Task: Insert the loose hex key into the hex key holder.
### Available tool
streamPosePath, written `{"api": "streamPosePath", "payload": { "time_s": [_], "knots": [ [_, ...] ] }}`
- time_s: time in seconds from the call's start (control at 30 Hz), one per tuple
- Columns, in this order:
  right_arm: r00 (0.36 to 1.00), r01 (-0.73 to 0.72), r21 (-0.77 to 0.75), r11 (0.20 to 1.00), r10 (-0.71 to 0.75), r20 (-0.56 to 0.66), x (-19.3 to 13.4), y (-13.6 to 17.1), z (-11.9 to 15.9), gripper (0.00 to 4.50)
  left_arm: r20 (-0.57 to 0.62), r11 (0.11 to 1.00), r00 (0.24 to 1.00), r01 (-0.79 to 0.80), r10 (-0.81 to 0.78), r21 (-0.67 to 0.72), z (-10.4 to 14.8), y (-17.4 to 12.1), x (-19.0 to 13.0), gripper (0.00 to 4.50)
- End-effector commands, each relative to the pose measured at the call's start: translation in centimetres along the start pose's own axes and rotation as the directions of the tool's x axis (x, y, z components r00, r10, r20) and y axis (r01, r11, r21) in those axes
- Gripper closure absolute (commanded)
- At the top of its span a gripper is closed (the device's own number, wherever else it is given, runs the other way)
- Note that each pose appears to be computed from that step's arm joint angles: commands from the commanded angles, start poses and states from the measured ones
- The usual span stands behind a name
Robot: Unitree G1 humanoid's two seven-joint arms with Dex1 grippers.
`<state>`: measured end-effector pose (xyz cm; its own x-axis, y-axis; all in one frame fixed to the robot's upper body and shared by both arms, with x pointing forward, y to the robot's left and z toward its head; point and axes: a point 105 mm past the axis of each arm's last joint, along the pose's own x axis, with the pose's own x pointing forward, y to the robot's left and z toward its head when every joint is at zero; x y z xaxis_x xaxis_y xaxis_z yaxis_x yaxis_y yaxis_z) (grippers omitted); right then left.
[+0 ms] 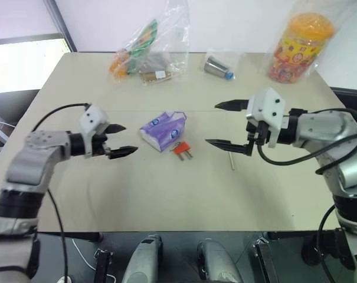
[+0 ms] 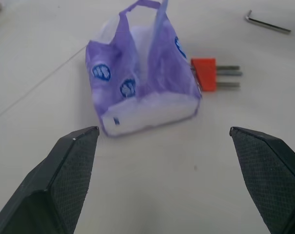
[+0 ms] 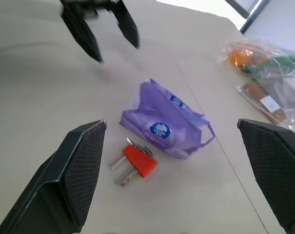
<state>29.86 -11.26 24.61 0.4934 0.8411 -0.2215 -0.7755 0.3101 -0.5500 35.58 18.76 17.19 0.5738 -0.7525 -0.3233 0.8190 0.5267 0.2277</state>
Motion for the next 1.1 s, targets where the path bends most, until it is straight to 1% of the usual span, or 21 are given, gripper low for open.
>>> {"api": "streamPosePath", "payload": {
  "time_s": [0.03,0.23,0.3,0.37,0.47,0.57,0.7,0.8,0.83,0.9,0.97,1.0,1.03,1.07,1.1],
  "knots": [
    [1.000,0.013,-0.056,0.998,-0.012,0.012,-0.1,0.2,0.8,0.00,0.010,0.999,1.000,0.006,-0.007,0.041,0.1,0.8,1.1,0.01],
    [1.000,0.025,-0.048,0.999,-0.024,0.010,-0.4,0.9,0.9,0.00,0.003,0.997,0.998,0.064,-0.064,0.041,-0.3,0.7,4.1,0.01],
    [0.999,0.047,-0.047,0.998,-0.047,0.005,-0.6,0.9,0.7,0.00,-0.009,0.997,0.997,0.076,-0.076,0.032,-0.9,0.4,6.0,0.01],
    [0.997,0.077,-0.039,0.996,-0.077,0.009,-0.7,0.6,0.7,0.00,-0.029,0.997,0.997,0.074,-0.073,0.038,-1.5,0.3,7.4,0.01],
    [0.996,0.086,-0.035,0.996,-0.086,0.019,-0.6,0.7,1.0,0.00,-0.046,0.998,0.998,0.053,-0.051,0.046,-2.1,0.4,8.5,0.01],
    [0.995,0.095,-0.042,0.995,-0.094,0.016,-0.6,0.7,0.9,0.00,-0.058,0.998,0.998,0.034,-0.031,0.050,-2.8,0.6,8.9,0.84],
    [0.993,0.114,-0.035,0.993,-0.113,0.024,-0.6,0.5,1.0,0.00,-0.061,0.999,0.998,0.018,-0.016,0.033,-3.4,0.7,9.1,2.81],
    [0.993,0.117,-0.039,0.992,-0.116,0.024,-0.5,0.5,0.9,0.00,-0.043,0.999,0.998,-0.042,0.043,0.016,-3.5,1.4,8.7,4.27],
    [0.993,0.118,-0.040,0.992,-0.117,0.025,-0.5,0.5,0.9,0.00,-0.033,0.998,0.997,-0.066,0.066,0.006,-3.4,1.7,8.6,4.43],
    [0.992,0.120,-0.040,0.992,-0.118,0.033,-0.3,0.4,0.9,0.00,-0.004,0.982,0.982,-0.187,0.187,-0.029,-3.0,3.3,7.7,4.43],
    [0.992,0.120,-0.040,0.992,-0.118,0.042,-0.1,0.4,1.0,0.00,0.024,0.933,0.935,-0.350,0.353,-0.080,-2.6,5.5,6.1,4.43],
    [0.992,0.120,-0.040,0.992,-0.118,0.044,0.0,0.4,1.0,0.00,0.029,0.913,0.916,-0.396,0.400,-0.095,-2.5,6.1,5.5,4.43],
    [0.992,0.118,-0.039,0.992,-0.116,0.049,0.1,0.4,1.1,0.00,0.034,0.862,0.866,-0.492,0.499,-0.122,-2.6,7.4,4.1,4.43],
    [0.992,0.112,-0.035,0.993,-0.110,0.056,0.3,0.4,1.1,0.00,0.020,0.774,0.781,-0.614,0.624,-0.152,-2.9,8.9,1.9,4.43],
    [0.993,0.101,-0.035,0.994,-0.098,0.065,0.6,0.5,1.1,0.00,-0.004,0.638,0.652,-0.744,0.758,-0.197,-3.5,10.5,-1.2,4.43]
  ]
}}
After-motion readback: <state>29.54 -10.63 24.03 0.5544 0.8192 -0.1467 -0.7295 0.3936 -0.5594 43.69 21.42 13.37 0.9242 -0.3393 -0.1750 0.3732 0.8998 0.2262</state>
